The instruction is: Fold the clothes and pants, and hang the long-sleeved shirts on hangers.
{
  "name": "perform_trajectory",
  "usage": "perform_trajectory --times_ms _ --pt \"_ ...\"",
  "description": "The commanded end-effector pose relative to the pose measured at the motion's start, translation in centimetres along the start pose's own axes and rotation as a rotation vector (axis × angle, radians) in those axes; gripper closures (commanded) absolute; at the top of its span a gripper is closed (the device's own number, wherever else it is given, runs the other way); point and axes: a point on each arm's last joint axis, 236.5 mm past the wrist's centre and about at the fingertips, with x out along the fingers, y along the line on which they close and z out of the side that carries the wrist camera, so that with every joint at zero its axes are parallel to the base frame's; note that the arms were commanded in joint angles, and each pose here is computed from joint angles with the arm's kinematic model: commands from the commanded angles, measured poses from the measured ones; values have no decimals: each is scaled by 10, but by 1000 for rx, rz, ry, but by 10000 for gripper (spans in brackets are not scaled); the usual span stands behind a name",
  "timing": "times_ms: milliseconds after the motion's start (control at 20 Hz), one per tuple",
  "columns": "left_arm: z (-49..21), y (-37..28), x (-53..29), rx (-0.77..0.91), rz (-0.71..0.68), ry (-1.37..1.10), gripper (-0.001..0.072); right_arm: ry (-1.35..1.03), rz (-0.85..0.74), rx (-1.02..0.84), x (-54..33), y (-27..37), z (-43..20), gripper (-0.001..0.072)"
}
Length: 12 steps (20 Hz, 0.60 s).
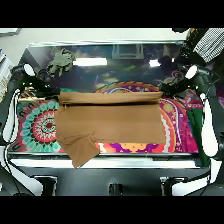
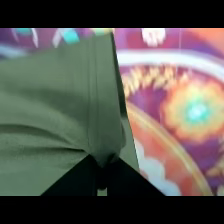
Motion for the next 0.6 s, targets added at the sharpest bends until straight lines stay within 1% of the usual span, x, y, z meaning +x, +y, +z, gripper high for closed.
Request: perform_trajectory --times_ms 0,350,550 --pt "-28 -2 3 -10 -6 123 688 137 -13 5 14 -5 -29 681" --pt "-47 -10 39 1 -19 258 688 239 -32 16 36 -13 -47 681" --pt "-50 -21 52 26 -15 290 688 304 -41 21 44 -17 -60 681"
